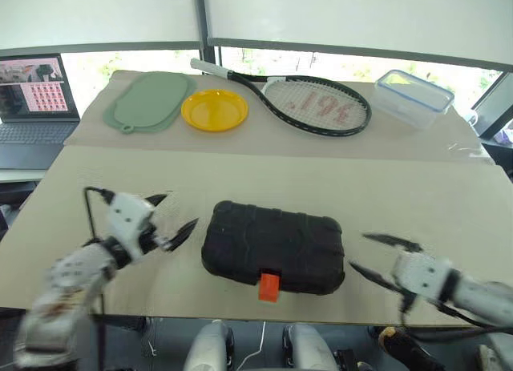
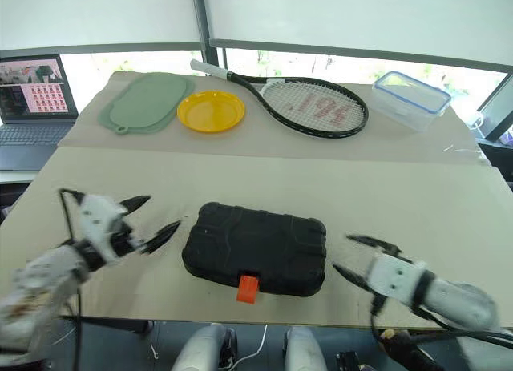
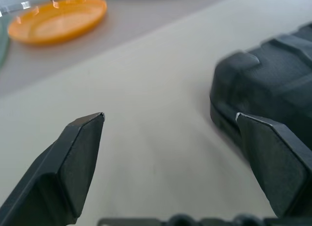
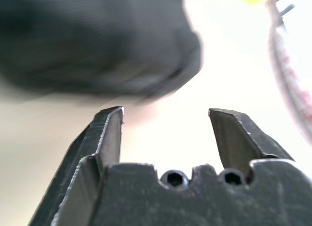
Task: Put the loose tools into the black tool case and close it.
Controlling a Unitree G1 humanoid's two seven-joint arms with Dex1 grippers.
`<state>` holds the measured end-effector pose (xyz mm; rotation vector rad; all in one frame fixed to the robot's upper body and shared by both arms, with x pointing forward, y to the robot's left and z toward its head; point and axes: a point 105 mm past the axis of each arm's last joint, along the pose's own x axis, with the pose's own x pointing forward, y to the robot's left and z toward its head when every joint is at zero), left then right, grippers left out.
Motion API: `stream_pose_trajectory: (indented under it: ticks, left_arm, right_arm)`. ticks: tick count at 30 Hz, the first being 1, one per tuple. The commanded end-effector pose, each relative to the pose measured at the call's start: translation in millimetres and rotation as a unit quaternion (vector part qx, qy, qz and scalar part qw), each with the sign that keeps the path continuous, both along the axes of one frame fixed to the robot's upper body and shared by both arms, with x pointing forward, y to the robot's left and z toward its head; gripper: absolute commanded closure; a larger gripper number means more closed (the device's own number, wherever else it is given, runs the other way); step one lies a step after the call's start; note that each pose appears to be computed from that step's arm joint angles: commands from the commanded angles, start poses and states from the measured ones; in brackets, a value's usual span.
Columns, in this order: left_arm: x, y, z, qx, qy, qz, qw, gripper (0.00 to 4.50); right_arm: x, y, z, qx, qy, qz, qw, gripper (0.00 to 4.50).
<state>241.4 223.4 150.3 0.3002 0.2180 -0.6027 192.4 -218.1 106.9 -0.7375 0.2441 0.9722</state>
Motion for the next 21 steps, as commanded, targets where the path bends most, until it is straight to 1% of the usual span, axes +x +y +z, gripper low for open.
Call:
stream_pose_trajectory:
  ticks: [1,2,3,4,5,7,8,9,11,13,16,19,21]
  left_arm:
    - [-15,10,-8,0.020,0.076,-0.053,0.995,0.00]
    - [-11,15,-10,0.037,0.081,-0.058,0.994,0.00]
    - [-3,20,-12,0.054,0.081,-0.062,0.993,0.00]
    - [5,23,-11,0.065,0.073,-0.068,0.993,0.26]
    - [17,24,-10,0.069,0.068,-0.072,0.993,0.53]
    - [36,20,-8,0.080,0.052,-0.094,0.991,1.14]
    - [45,17,-7,0.088,0.044,-0.105,0.990,1.58]
    - [56,12,-6,0.092,0.035,-0.117,0.988,1.90]
    - [78,1,-3,0.100,0.017,-0.134,0.986,2.71]
    - [92,-12,-1,0.106,0.004,-0.159,0.982,3.39]
    - [111,-44,-1,0.122,-0.011,-0.218,0.968,4.46]
    - [118,-62,-5,0.138,-0.012,-0.250,0.958,4.49]
    - [119,-78,-9,0.143,-0.016,-0.279,0.949,4.49]
  right_arm:
    - [-24,19,5,0.045,0.089,0.052,0.994,1.38]
    - [-26,22,4,0.046,0.102,0.061,0.992,1.79]
    - [-30,25,2,0.047,0.118,0.072,0.989,1.89]
    - [-34,28,1,0.046,0.131,0.085,0.987,2.11]
    - [-37,32,0,0.046,0.143,0.098,0.984,2.46]
    - [-40,38,-1,0.045,0.157,0.116,0.980,3.12]
    - [-40,41,-1,0.045,0.160,0.123,0.978,3.47]
    - [-40,44,-2,0.046,0.163,0.131,0.977,3.80]
    - [-41,50,-3,0.044,0.169,0.145,0.974,4.50]
    - [-40,54,-4,0.040,0.174,0.156,0.972,4.50]
    - [-37,61,-5,0.039,0.175,0.166,0.970,4.50]
    - [-31,67,-5,0.042,0.169,0.167,0.970,4.50]
    - [-23,72,-6,0.045,0.154,0.160,0.974,4.50]
